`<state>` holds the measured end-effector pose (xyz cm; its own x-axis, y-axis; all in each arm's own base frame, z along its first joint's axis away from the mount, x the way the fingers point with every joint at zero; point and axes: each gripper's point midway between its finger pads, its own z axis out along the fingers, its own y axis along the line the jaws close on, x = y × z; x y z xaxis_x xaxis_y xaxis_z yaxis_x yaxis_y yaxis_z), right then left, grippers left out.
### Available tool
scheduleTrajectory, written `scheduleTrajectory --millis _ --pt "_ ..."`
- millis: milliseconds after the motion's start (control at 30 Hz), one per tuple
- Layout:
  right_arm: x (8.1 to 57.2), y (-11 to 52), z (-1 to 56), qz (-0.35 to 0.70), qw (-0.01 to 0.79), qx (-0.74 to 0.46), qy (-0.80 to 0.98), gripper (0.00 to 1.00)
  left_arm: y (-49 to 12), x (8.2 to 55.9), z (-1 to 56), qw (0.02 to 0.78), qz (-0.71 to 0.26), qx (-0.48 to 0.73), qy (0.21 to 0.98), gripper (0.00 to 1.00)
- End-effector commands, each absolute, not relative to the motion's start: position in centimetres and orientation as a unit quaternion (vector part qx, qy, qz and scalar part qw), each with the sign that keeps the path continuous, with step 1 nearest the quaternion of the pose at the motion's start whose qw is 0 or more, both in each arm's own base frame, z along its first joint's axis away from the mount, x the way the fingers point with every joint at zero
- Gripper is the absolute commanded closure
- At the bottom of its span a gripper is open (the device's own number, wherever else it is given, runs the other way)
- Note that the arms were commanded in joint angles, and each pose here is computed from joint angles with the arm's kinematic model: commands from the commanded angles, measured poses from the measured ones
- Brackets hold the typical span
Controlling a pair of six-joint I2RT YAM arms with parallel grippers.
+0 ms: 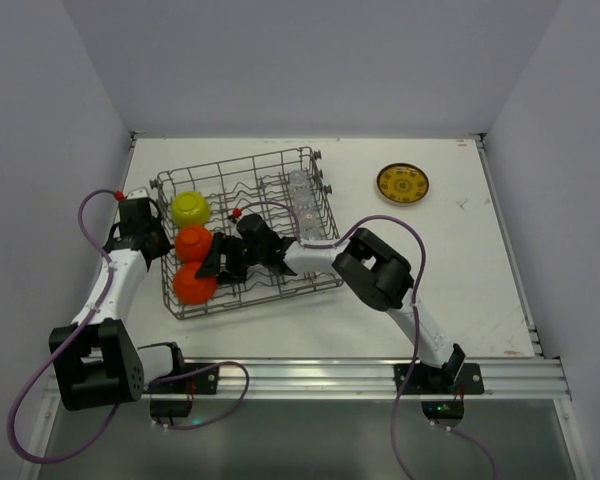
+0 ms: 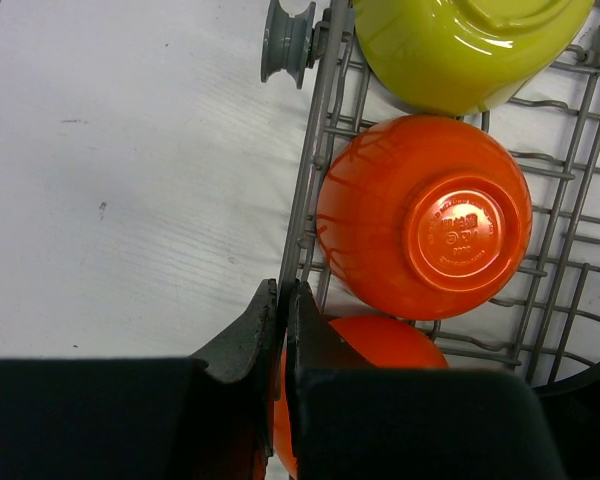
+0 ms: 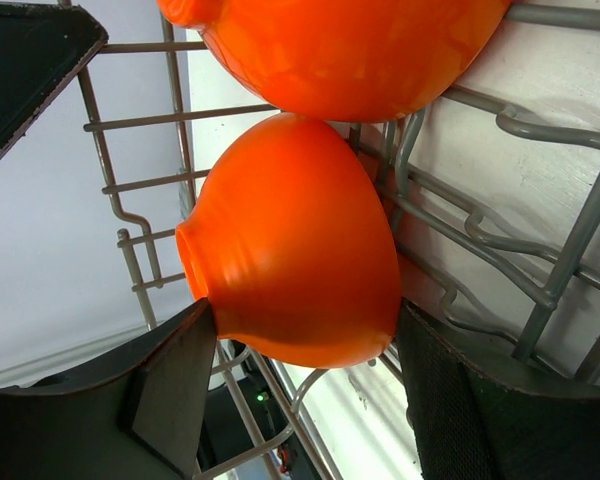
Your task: Unload the mixed dishes from the dish rack
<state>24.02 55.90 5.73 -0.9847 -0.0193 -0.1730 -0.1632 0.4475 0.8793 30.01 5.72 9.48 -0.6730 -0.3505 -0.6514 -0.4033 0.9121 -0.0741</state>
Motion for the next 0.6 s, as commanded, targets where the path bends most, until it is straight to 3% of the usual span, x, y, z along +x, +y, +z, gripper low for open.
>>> scheduleTrajectory --millis 0,567 --pt "22.0 57.3 12.4 0.601 0.070 -0.096 0.790 0.33 5.3 30.2 9.6 0.358 0.027 -0.201 0.912 1.00" --pt "21.2 58.0 13.2 0.629 0.037 -0.101 0.770 0.26 5.3 30.1 9.6 0.357 0.028 -0.200 0.912 1.00"
